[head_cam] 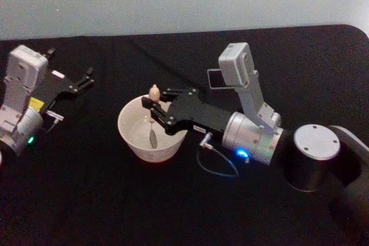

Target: Pick up the stirring spoon with one hand, stir inside the cup, then place it back in its original position.

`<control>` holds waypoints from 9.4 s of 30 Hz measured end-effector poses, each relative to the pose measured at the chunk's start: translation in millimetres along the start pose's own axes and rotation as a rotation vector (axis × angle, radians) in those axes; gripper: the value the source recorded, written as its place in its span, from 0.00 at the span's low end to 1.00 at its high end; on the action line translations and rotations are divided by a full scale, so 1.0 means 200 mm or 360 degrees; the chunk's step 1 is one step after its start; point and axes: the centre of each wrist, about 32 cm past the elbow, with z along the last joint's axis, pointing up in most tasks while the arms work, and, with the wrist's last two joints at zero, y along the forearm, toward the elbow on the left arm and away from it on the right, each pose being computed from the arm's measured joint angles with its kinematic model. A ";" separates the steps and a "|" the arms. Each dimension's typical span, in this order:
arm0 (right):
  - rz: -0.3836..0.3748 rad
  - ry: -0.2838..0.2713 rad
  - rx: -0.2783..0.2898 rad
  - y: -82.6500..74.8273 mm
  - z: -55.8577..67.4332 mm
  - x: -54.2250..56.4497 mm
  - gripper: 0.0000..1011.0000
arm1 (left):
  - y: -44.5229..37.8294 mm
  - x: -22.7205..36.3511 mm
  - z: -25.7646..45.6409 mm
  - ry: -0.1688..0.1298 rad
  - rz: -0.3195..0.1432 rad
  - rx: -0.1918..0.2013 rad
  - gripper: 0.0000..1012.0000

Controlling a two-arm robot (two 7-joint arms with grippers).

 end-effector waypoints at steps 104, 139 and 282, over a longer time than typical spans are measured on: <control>-0.0116 0.0010 -0.0030 -0.10 0.02 0.06 0.19 | 0.000 0.000 0.000 0.0000 0.0000 0.0000 0.99; -0.0052 0.0010 0.0005 0.09 0.02 -0.02 0.19 | 0.000 0.000 0.000 0.0000 0.0000 0.0000 0.99; -0.0588 -0.0011 -0.0110 -0.31 0.11 0.15 0.56 | 0.000 0.000 0.000 0.0000 0.0000 0.0000 0.99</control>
